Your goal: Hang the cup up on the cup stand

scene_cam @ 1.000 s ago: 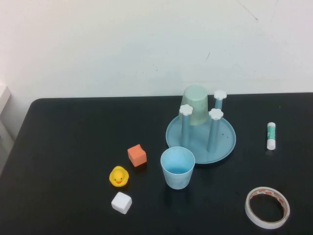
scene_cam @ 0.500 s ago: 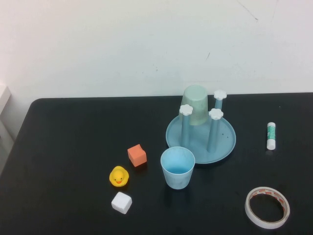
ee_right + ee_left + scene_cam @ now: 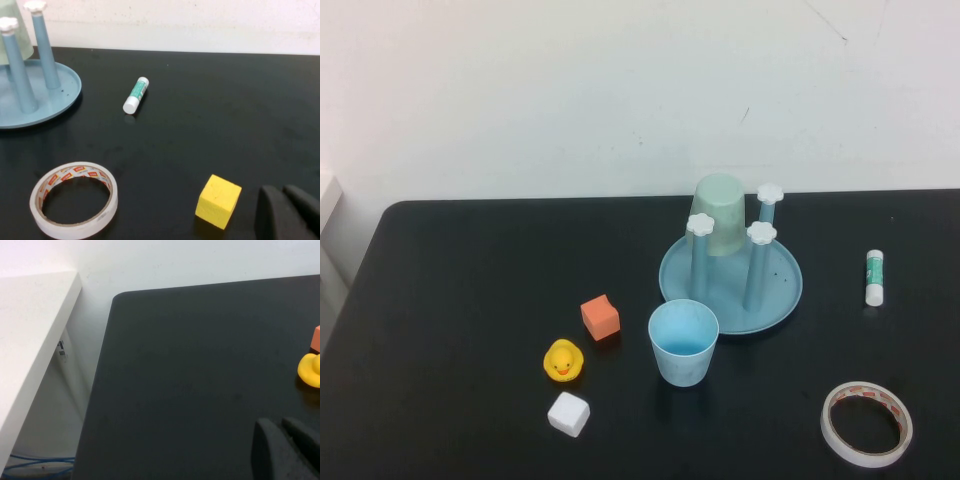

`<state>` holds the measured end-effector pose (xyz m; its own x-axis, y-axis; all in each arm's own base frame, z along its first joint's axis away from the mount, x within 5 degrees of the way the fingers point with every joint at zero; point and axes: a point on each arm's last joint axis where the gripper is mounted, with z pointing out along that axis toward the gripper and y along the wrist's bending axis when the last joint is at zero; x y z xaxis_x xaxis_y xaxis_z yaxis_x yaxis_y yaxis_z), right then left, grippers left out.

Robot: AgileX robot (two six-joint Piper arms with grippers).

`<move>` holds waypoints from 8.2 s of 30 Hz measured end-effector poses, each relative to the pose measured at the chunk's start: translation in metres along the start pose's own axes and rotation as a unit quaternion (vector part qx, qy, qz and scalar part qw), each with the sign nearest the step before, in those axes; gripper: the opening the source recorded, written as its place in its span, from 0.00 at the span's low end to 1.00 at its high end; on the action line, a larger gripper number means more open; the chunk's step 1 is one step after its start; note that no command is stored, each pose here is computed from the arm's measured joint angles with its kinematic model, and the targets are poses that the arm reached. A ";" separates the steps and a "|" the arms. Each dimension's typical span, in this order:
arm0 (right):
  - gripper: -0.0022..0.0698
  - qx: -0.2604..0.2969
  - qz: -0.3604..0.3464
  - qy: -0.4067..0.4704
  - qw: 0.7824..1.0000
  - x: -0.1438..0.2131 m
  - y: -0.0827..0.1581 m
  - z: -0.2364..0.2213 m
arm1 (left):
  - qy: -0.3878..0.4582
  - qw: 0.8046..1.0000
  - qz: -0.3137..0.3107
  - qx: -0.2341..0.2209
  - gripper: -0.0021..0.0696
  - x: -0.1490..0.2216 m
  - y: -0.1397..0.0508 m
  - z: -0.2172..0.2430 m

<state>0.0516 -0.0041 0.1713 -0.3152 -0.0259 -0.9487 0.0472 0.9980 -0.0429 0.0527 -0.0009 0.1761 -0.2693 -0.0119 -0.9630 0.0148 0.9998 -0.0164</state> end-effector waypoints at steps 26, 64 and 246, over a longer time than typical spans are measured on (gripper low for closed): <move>0.03 -0.010 0.002 -0.363 0.932 -0.060 0.002 -0.023 | -0.349 0.937 -0.003 0.011 0.03 -0.059 -0.002 -0.022; 0.03 -0.146 -0.094 0.164 0.971 -0.162 0.018 0.070 | -0.054 0.998 -0.005 0.015 0.03 -0.115 -0.004 -0.015; 0.53 -0.751 -0.123 0.235 0.604 -0.206 0.326 0.101 | -0.198 0.885 -0.350 0.233 0.86 -0.180 -0.028 -0.036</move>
<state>0.2281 0.3208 0.3209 -0.3885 -0.5181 -0.7620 -0.8585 -0.0969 0.5036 0.0660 -0.0256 0.3595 -0.0132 -0.7237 -0.6900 0.3983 0.6291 -0.6675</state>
